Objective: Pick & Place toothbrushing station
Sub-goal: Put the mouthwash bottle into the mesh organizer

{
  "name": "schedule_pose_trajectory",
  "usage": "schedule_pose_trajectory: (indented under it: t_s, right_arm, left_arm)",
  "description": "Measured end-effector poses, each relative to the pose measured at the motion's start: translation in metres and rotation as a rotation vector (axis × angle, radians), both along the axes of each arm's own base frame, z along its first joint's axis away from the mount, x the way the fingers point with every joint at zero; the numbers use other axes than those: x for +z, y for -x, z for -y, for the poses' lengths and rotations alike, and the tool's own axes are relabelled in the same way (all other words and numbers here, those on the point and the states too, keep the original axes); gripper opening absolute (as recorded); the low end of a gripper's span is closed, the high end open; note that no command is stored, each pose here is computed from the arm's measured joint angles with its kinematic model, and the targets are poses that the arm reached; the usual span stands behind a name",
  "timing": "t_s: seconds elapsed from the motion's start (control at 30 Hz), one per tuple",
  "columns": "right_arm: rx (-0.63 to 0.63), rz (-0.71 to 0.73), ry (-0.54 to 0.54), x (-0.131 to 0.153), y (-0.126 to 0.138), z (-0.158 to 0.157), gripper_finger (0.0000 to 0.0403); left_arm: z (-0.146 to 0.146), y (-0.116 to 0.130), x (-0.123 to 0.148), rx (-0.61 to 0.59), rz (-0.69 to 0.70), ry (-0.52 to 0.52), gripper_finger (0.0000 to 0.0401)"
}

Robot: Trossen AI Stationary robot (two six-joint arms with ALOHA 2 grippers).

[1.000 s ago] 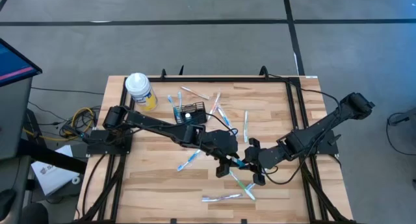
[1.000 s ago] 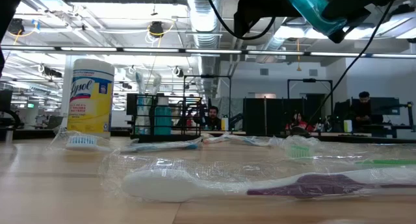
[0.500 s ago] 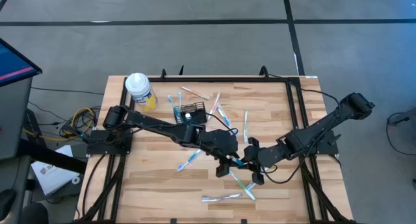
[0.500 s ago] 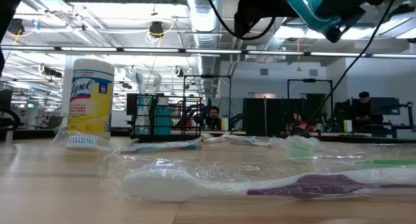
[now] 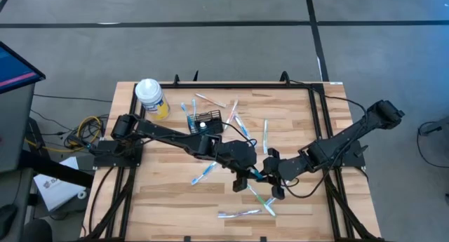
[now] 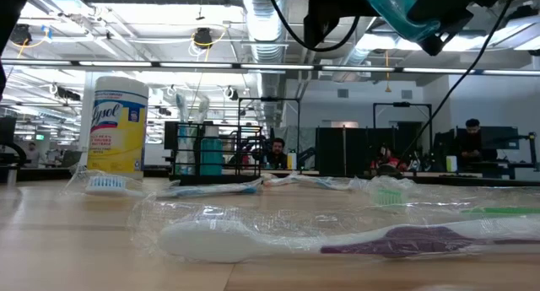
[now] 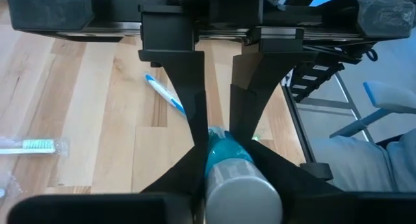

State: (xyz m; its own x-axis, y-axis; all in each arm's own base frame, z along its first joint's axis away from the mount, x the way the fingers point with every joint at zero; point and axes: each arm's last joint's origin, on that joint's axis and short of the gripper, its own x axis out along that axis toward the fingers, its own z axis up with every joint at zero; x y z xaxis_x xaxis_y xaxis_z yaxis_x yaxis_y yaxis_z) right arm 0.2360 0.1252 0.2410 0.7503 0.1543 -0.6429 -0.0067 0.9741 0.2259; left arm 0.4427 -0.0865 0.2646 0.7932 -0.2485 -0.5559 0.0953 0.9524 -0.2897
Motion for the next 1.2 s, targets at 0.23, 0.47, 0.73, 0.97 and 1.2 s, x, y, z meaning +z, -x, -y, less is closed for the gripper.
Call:
schedule_pose_trajectory:
  t_s: [0.23,0.47,0.73,0.97,1.2]
  right_arm:
    - [0.000,-0.007,0.004,-0.001,0.001,0.000,0.0058]
    - [0.002,-0.009,0.007,-0.001,0.001,0.000,0.0064]
    - [0.043,-0.030,0.033,-0.002,0.002,0.001,0.0116]
    - [0.060,-0.049,0.050,-0.004,0.004,0.000,0.0180]
    - [0.047,-0.047,0.034,-0.003,0.004,0.000,0.0219]
  left_arm:
    - [0.000,0.000,0.000,0.001,0.001,-0.001,0.0082]
    - [0.000,0.000,0.000,-0.011,0.006,-0.019,0.0079]
    - [-0.003,0.002,0.002,-0.029,-0.001,-0.039,0.0079]
    - [-0.008,0.004,0.001,-0.022,-0.037,-0.048,0.0079]
    - [-0.018,0.024,0.016,0.045,-0.123,-0.129,0.0079]
